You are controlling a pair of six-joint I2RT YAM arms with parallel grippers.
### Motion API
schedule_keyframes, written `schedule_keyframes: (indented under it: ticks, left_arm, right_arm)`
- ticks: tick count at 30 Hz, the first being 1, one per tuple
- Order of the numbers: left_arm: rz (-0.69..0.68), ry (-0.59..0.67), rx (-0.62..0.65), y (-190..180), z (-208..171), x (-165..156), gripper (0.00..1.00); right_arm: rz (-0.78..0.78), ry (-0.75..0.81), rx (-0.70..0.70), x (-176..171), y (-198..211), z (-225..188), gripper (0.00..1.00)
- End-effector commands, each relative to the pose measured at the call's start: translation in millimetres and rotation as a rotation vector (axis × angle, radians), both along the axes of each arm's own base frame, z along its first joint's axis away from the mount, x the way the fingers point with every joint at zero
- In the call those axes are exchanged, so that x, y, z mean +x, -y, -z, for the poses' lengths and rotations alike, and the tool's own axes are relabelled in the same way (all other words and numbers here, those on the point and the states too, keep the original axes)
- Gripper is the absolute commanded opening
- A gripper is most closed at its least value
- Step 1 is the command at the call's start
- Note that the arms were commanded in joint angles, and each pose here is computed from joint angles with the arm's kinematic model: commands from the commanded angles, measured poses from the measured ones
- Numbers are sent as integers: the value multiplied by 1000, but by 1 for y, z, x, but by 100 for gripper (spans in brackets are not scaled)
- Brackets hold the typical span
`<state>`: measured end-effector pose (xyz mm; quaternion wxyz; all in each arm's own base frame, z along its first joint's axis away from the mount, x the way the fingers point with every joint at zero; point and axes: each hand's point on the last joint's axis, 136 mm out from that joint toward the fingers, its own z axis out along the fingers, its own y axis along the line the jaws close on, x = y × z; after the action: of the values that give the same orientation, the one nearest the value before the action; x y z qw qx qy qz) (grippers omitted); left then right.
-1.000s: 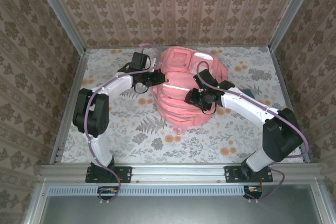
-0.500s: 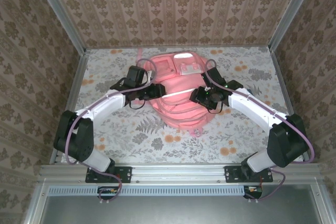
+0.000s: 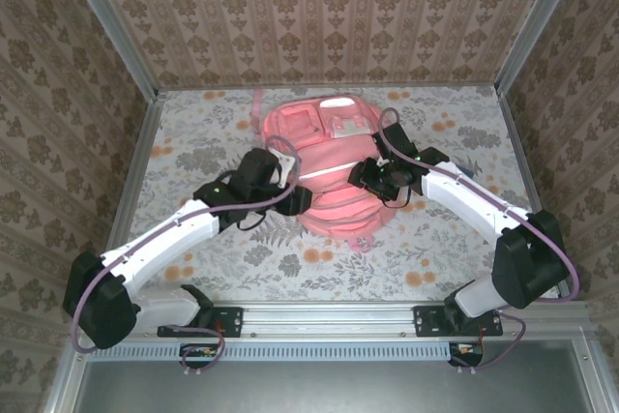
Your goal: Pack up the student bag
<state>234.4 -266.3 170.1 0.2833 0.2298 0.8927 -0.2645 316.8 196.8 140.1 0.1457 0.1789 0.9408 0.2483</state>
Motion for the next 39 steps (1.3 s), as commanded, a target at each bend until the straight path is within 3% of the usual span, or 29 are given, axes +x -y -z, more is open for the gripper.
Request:
schedule_keyframes:
  ticks: [1, 11, 22, 34, 39]
  left_arm:
    - [72, 52, 87, 3, 12, -4, 58]
    - [137, 64, 83, 37, 19, 10, 53]
    - [100, 42, 86, 48, 30, 24, 34]
    - [95, 11, 70, 50, 35, 22, 32]
    - [109, -6, 45, 54, 35, 17, 26]
  right_arm:
    - [1, 22, 53, 5, -6, -10, 52]
    - [4, 31, 136, 8, -16, -18, 52]
    - [1, 19, 185, 8, -24, -20, 52]
    - [119, -52, 221, 13, -24, -6, 51]
    - [160, -80, 225, 15, -23, 0, 51]
